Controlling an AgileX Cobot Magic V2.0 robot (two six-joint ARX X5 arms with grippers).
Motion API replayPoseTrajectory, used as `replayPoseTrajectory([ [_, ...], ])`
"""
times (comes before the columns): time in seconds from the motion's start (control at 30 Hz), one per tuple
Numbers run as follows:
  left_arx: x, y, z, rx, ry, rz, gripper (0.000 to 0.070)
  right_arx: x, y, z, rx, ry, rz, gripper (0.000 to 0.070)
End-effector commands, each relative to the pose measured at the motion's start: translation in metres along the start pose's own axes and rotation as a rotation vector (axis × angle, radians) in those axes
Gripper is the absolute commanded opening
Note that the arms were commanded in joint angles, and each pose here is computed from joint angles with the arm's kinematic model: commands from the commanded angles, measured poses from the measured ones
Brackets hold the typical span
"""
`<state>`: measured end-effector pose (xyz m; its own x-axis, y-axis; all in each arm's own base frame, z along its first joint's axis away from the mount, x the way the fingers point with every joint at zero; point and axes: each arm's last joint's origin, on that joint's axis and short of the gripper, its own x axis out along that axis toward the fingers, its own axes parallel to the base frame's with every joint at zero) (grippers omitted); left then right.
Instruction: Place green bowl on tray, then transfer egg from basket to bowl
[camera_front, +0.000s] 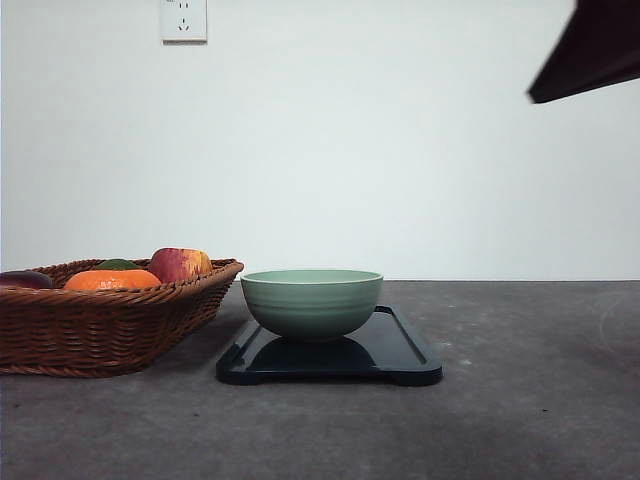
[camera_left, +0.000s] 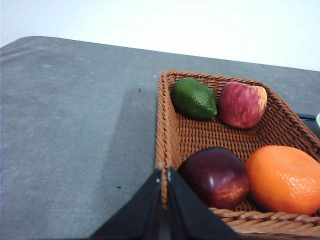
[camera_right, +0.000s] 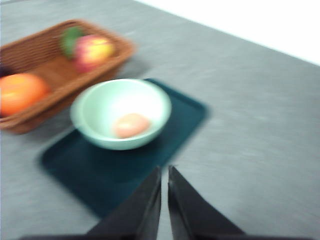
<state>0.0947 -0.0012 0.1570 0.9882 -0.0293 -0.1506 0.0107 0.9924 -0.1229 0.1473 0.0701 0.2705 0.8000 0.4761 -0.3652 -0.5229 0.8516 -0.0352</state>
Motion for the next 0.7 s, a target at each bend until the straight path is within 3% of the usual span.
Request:
replayPoseTrajectory([
  [0.0, 0.002, 0.001, -0.007, -0.004, 0.024, 0.005, 0.0, -0.004, -0.006, -0.001, -0.003, 0.003, -0.031, 0.0015],
  [0.2, 0.002, 0.001, -0.007, -0.004, 0.025, 0.005, 0.0, -0.032, -0.027, -0.012, 0.058, -0.041, -0.214, 0.0015],
  [0.37, 0.002, 0.001, -0.007, -0.004, 0.024, 0.005, 0.0, -0.045, -0.035, -0.044, 0.087, -0.143, -0.357, 0.0015],
  [0.67, 0.002, 0.001, -0.007, -0.004, 0.025, 0.005, 0.0, -0.042, -0.029, -0.11, 0.105, -0.317, -0.439, 0.0015],
])
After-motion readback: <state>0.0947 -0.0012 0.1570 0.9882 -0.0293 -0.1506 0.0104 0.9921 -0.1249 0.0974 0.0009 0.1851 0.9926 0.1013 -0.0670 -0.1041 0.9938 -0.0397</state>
